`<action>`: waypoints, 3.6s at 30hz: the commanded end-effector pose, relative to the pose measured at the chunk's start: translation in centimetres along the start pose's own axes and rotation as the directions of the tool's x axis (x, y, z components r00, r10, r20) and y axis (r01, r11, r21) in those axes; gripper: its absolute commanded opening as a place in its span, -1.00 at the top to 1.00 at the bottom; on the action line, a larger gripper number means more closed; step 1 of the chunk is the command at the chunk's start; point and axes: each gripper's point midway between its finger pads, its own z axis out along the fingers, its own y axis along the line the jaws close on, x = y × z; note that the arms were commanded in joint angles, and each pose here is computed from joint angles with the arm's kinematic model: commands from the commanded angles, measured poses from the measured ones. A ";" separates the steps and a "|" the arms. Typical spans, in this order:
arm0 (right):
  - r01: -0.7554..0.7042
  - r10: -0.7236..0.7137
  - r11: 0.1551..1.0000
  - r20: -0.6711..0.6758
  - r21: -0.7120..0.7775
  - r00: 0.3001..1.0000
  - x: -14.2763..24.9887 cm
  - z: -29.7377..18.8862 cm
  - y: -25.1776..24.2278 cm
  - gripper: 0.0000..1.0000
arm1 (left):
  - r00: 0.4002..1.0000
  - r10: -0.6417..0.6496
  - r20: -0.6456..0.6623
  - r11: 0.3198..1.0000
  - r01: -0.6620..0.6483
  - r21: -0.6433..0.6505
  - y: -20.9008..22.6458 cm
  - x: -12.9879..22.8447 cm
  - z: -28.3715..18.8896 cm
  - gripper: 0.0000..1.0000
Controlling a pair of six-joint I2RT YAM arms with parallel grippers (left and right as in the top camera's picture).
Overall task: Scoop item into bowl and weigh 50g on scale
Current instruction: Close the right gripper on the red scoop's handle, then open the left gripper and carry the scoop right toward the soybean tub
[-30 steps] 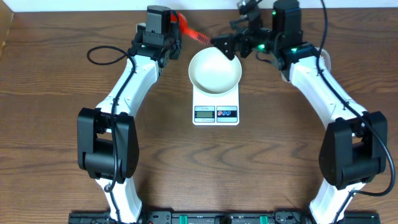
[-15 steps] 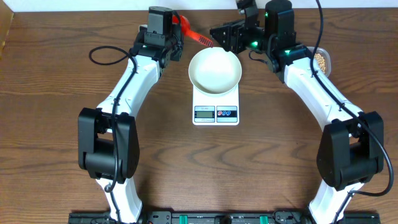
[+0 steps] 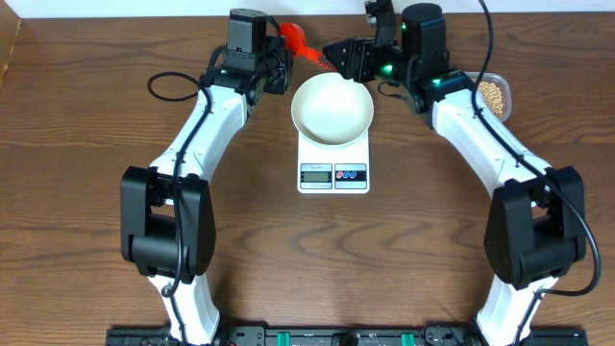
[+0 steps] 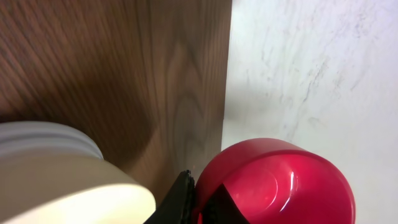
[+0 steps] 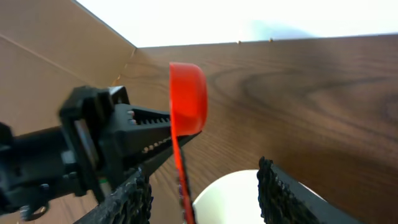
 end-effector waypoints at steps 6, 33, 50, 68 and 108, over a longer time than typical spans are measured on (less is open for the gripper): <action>0.006 -0.006 1.000 -0.003 -0.019 1.000 0.1 0.9 1.6 -0.03 | 0.996 -0.076 -0.039 0.997 0.076 -0.010 -0.3 1.1 -1.1 0.86; -0.028 0.028 1.000 0.002 0.013 1.000 0.6 1.7 2.1 0.56 | 0.993 -0.079 -0.088 0.997 0.078 -0.021 -0.1 2.0 -1.1 0.85; -0.023 0.023 1.000 -0.006 0.004 1.000 1.0 1.9 2.7 0.79 | 0.993 -0.074 -0.094 0.997 0.072 -0.024 0.0 2.5 -1.1 0.86; -0.030 0.030 0.999 0.011 0.027 0.999 0.4 1.5 1.7 0.98 | 0.995 -0.077 -0.066 0.997 0.075 -0.034 0.3 2.0 -1.0 -0.86; -0.031 0.030 0.913 0.007 0.406 1.000 -3.3 -15.1 -8.6 0.97 | 0.252 0.958 0.136 0.232 -0.961 0.149 -5.1 -8.6 -7.5 -0.85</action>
